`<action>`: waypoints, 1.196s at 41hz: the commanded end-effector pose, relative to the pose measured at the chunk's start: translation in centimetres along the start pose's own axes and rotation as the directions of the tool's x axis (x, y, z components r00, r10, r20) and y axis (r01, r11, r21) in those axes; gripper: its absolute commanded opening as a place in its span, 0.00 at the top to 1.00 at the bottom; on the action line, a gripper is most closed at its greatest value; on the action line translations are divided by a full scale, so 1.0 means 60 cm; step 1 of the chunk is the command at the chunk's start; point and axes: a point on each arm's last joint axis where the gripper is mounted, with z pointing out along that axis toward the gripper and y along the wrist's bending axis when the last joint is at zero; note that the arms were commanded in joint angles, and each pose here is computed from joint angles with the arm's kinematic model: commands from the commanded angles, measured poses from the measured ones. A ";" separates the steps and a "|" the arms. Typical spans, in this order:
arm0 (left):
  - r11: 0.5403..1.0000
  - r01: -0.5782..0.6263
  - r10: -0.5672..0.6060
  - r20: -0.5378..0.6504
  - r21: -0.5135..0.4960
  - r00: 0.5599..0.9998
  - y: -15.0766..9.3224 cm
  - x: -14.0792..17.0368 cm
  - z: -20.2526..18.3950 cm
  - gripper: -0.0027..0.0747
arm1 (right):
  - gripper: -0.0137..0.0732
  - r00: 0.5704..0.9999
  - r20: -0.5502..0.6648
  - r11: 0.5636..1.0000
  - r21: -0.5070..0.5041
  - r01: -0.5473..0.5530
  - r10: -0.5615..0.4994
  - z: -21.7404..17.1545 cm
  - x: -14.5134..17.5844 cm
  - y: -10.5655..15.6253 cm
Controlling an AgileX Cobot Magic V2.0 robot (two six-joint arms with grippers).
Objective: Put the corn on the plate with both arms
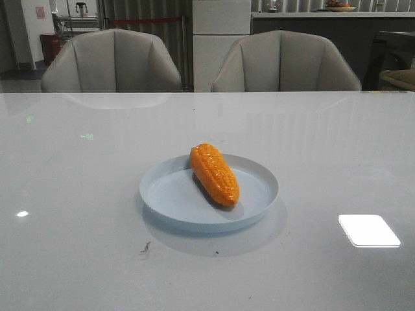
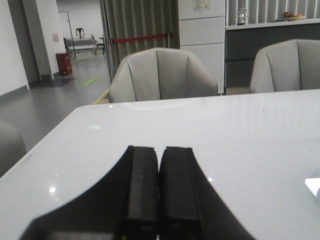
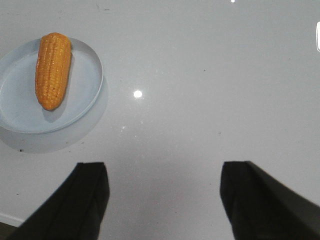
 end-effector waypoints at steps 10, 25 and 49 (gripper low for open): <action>1.000 0.019 -0.018 0.030 -0.006 0.999 -0.001 0.012 0.000 0.85 | 0.19 0.996 0.087 1.000 0.017 0.006 -0.007 -0.011 -0.022 -0.001; 1.000 0.019 -0.018 0.030 -0.006 0.999 -0.001 0.012 0.000 0.85 | 0.19 0.996 0.092 1.000 0.014 0.008 -0.009 -0.013 -0.022 0.000; 1.000 0.019 -0.018 0.030 -0.006 0.999 -0.001 0.012 0.000 0.85 | 0.78 0.898 0.426 0.994 0.075 0.084 -0.108 -0.154 0.011 0.035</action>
